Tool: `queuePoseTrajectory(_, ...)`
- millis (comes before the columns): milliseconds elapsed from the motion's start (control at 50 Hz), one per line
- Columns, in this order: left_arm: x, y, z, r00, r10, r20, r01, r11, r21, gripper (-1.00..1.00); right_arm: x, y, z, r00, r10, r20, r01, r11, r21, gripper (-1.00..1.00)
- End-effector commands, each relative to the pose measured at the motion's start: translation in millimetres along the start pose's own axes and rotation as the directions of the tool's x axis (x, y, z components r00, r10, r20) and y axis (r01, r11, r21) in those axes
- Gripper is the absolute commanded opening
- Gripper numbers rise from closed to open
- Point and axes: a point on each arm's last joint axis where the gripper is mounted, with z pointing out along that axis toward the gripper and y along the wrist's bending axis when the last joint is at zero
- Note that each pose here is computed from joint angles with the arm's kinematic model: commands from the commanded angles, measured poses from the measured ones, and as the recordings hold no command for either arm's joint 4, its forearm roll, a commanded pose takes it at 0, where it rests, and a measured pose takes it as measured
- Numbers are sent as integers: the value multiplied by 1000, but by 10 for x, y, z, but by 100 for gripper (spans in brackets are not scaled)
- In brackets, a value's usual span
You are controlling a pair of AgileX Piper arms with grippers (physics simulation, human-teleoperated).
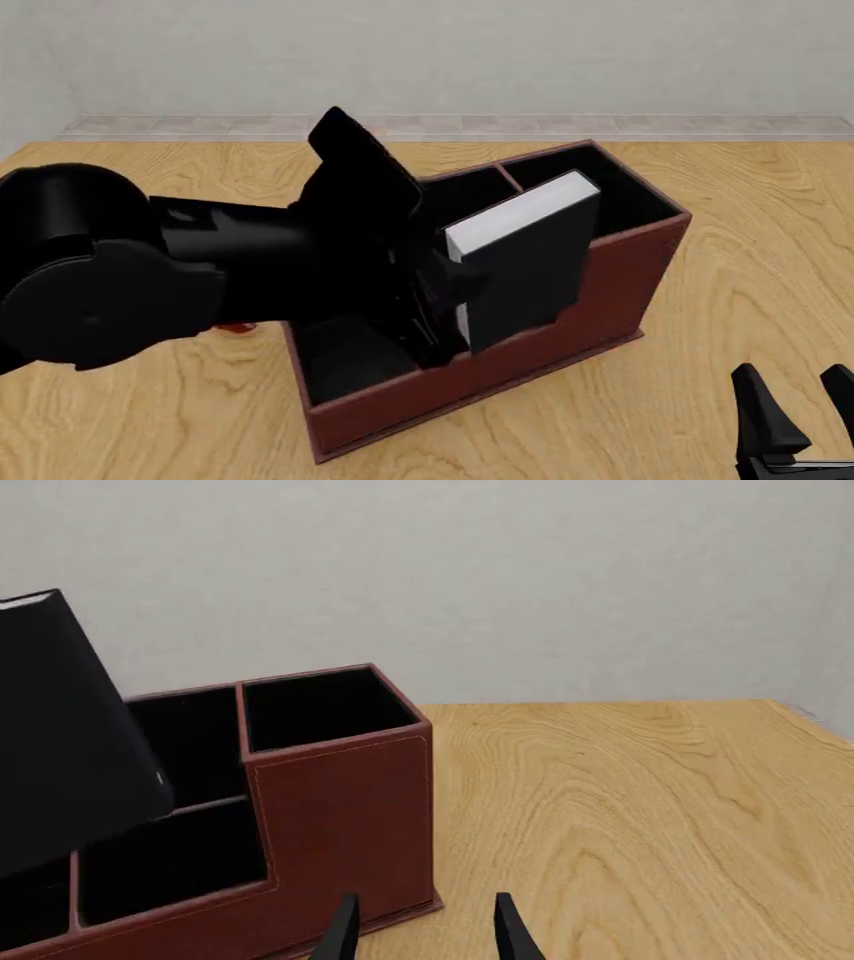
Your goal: Pick up the book and place it in the back compartment of the caddy.
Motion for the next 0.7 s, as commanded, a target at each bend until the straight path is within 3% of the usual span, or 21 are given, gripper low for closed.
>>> queuePoseTrajectory(20,72,78,37,999,23,-34,-23,999,-22,-100,0,0,0,1000,0,0,0,1000,0,100)
queuePoseTrajectory(280,153,278,237,999,11,-43,-14,997,-80,-100,0,0,0,1000,0,0,0,1000,0,100)
queuePoseTrajectory(500,322,473,488,996,43,-78,-53,991,-126,-100,0,0,0,1000,0,0,0,1000,0,100)
queuePoseTrajectory(700,357,509,578,996,34,-77,-44,990,-134,-100,0,0,0,1000,0,0,0,1000,0,100)
